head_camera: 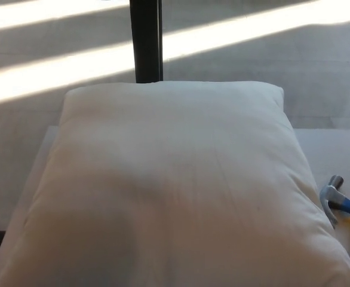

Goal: A hammer is kept on the right hand side and a pillow is kept on the left hand side on the desk infront of the robot and the robot uses its right hand to pick up the hammer and makes a downward swinging motion to hit the pillow

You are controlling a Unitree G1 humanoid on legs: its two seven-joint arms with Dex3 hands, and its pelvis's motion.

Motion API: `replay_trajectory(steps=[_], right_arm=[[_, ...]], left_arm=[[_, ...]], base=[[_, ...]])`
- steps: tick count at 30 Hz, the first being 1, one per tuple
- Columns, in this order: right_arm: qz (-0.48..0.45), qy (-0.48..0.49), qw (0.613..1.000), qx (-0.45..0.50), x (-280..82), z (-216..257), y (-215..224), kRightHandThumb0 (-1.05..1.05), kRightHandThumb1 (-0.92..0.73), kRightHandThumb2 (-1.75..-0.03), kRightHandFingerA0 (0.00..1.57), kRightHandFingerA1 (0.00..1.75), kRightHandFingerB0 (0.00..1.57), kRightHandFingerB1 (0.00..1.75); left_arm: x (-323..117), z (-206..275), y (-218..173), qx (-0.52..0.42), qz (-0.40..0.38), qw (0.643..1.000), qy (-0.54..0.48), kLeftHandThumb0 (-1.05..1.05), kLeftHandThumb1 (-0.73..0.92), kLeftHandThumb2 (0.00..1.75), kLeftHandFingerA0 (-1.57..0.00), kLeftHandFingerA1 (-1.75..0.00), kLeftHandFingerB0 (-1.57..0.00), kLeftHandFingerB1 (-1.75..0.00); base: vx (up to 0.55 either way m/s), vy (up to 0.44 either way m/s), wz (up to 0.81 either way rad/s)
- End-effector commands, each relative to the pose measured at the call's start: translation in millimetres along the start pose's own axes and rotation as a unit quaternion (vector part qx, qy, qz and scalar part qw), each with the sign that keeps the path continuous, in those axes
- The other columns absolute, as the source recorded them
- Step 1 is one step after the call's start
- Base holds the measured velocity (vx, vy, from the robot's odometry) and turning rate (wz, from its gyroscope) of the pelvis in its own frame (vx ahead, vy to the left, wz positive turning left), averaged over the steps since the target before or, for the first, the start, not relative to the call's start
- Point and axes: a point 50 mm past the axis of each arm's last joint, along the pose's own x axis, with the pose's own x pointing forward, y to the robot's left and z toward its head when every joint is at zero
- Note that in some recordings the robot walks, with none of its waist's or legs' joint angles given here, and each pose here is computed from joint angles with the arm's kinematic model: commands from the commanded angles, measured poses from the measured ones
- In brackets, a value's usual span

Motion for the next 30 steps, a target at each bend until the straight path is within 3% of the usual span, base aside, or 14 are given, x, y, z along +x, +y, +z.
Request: replay_trajectory(steps=[1,5,7,9,11,12,17,19,20,21,25,26,28,30], right_arm=[[0.041,-0.027,0.998,0.029,-8.6,4.2,30.3,-0.28,-0.76,-0.67,0.80,1.57,0.75,1.01],[0.008,-0.029,0.996,0.084,-9.4,0.0,24.7,-0.26,-0.77,-0.67,0.82,1.66,0.70,1.27],[-0.028,-0.010,0.972,0.232,-8.5,-6.8,14.7,-0.27,-0.80,-0.69,0.74,1.16,0.66,0.70],[-0.048,0.010,0.946,0.322,-5.7,-12.1,4.1,-0.23,-0.73,-0.74,0.74,1.61,0.63,1.37],[-0.058,0.020,0.932,0.357,-4.7,-15.9,-2.5,-0.29,-0.68,-0.73,0.90,1.75,0.62,1.42],[-0.060,0.016,0.923,0.379,-5.3,-19.4,-6.3,-0.21,-0.62,-0.86,0.84,1.75,0.63,1.70],[-0.114,0.043,0.842,0.525,-2.7,-50.0,-49.7,-0.25,-0.53,-1.12,0.95,1.72,0.88,1.48],[-0.133,0.041,0.815,0.562,-1.8,-55.6,-64.6,-0.17,-0.56,-1.09,0.92,1.75,0.75,1.64],[-0.141,0.028,0.797,0.587,-2.5,-59.5,-73.3,-0.22,-0.52,-1.13,1.22,1.43,1.02,1.30],[-0.143,0.024,0.786,0.601,-2.8,-61.0,-77.8,-0.16,-0.60,-1.12,0.92,1.75,0.76,1.59],[-0.149,0.023,0.776,0.612,-3.6,-62.6,-87.9,-0.16,-0.59,-1.11,0.93,1.75,0.76,1.58],[-0.151,-0.009,0.724,0.674,-4.9,-60.7,-97.7,-0.11,-0.53,-1.20,0.93,1.75,0.66,1.71],[-0.153,-0.020,0.712,0.685,-6.5,-57.0,-104.5,-0.15,-0.48,-1.27,0.93,1.75,0.76,1.61],[-0.155,-0.036,0.697,0.699,-7.9,-52.7,-110.3,-0.19,-0.51,-1.22,1.24,1.46,1.01,1.31]], left_arm=[[-0.6,6.6,8.1,-0.005,0.005,1.000,-0.014,-0.57,0.62,0.59,-0.70,-0.60,-0.64,-0.53],[-0.7,6.5,8.6,-0.002,0.008,1.000,-0.013,-0.58,0.62,0.59,-0.72,-0.61,-0.67,-0.53],[-0.8,5.1,9.1,0.004,0.009,1.000,-0.007,-0.58,0.62,0.59,-0.74,-0.60,-0.67,-0.53],[-1.4,3.4,9.1,0.000,0.008,1.000,-0.008,-0.57,0.62,0.59,-0.72,-0.59,-0.64,-0.52],[-1.4,3.3,9.0,-0.001,0.008,1.000,-0.008,-0.57,0.61,0.59,-0.71,-0.59,-0.65,-0.53],[-2.0,3.5,10.3,0.015,0.007,1.000,-0.011,-0.59,0.63,0.59,-0.71,-0.59,-0.64,-0.52],[-2.2,2.4,10.8,0.001,0.009,1.000,-0.007,-0.57,0.62,0.59,-0.70,-0.59,-0.65,-0.53],[-2.7,2.4,12.4,0.005,0.010,1.000,-0.009,-0.57,0.63,0.59,-0.70,-0.63,-0.68,-0.56],[-2.8,2.4,12.7,0.006,0.010,1.000,-0.009,-0.57,0.62,0.59,-0.71,-0.62,-0.69,-0.56],[-2.9,2.2,12.9,0.005,0.010,1.000,-0.009,-0.58,0.62,0.59,-0.72,-0.64,-0.70,-0.58],[-2.8,1.6,13.0,-0.005,0.011,1.000,-0.007,-0.58,0.61,0.58,-0.73,-0.63,-0.71,-0.57],[-3.2,0.0,13.4,-0.002,0.011,1.000,-0.005,-0.58,0.61,0.59,-0.72,-0.61,-0.65,-0.55],[-3.2,0.0,13.0,-0.003,0.014,1.000,-0.005,-0.57,0.60,0.58,-0.75,-0.64,-0.76,-0.57],[-3.2,-0.3,13.0,0.002,0.012,1.000,-0.003,-0.57,0.62,0.59,-0.74,-0.62,-0.72,-0.55]], base=[[0.00,0.000,0.00],[0.00,0.000,0.00],[0.00,0.000,0.00],[0.00,0.000,0.00],[0.00,0.000,0.00],[0.00,0.000,0.00],[0.00,0.000,0.00],[0.00,0.000,0.00],[0.00,0.000,0.00],[0.00,0.000,0.00],[0.00,0.000,0.00],[0.00,0.000,0.00],[0.00,0.000,0.00],[0.00,0.000,0.00]])
